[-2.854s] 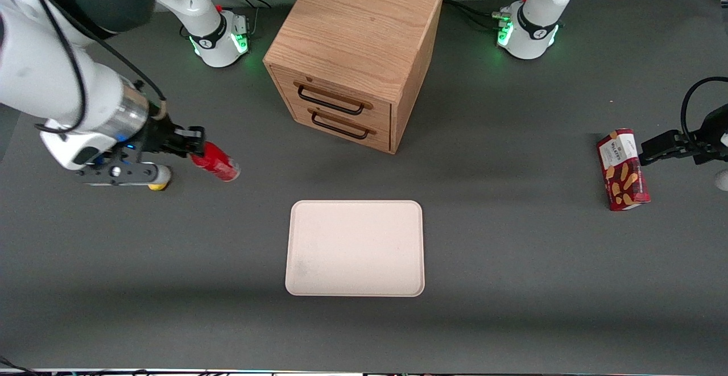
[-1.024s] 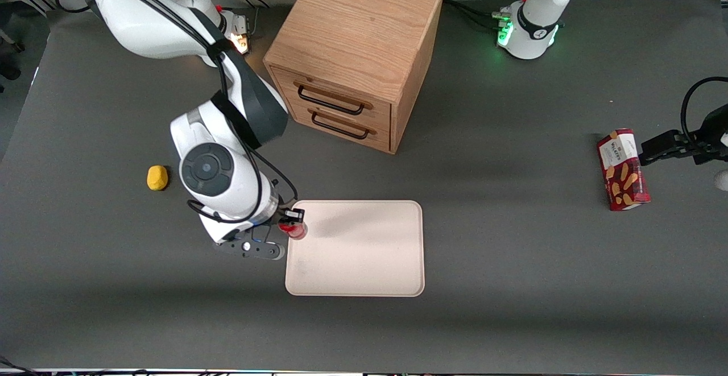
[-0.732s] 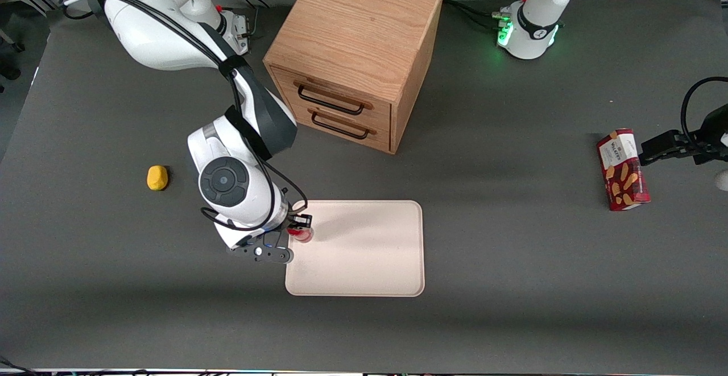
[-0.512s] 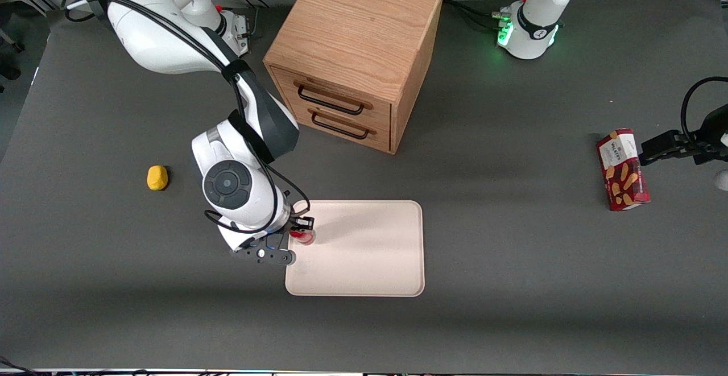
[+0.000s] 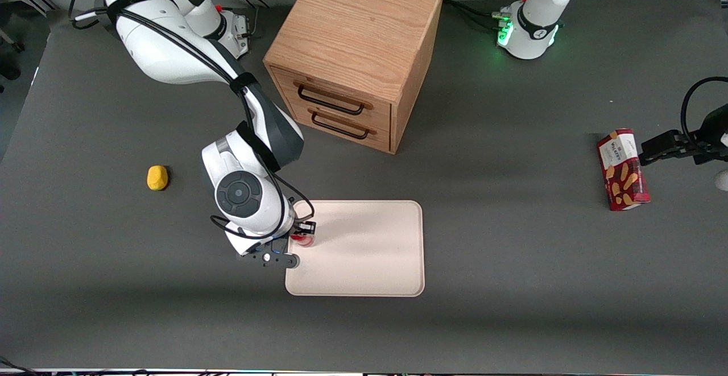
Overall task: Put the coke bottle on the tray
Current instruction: 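Carry the held bottle over the white tray with the right gripper, then lower the bottle onto the tray and open the right gripper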
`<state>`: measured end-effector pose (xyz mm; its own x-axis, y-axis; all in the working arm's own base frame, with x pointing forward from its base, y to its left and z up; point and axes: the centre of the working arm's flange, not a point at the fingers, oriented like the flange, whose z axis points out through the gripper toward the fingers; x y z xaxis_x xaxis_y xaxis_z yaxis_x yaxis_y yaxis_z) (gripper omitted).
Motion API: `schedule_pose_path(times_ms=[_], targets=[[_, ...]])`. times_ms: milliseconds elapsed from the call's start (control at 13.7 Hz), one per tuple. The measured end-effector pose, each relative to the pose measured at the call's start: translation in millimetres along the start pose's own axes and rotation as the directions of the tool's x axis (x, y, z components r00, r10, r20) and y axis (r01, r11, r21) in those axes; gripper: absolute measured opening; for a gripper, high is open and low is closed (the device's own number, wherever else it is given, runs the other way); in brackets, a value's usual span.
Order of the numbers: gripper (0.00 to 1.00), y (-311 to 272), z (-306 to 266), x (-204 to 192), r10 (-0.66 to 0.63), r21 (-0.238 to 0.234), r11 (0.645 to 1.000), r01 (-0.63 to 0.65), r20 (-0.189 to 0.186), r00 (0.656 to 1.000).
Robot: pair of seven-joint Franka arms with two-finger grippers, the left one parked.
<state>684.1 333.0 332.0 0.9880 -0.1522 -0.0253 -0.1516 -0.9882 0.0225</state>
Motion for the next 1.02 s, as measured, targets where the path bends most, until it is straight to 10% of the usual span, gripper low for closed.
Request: schedule_pose_path(times_ms=[659, 1024], targets=[[0.33, -0.1, 9.5, 0.9, -0.002, -0.008, 1.0, 0.002, 0.004, 1.0], [0.78, -0.1, 8.0, 1.3, 0.0, -0.006, 1.0, 0.0, 0.001, 1.0]])
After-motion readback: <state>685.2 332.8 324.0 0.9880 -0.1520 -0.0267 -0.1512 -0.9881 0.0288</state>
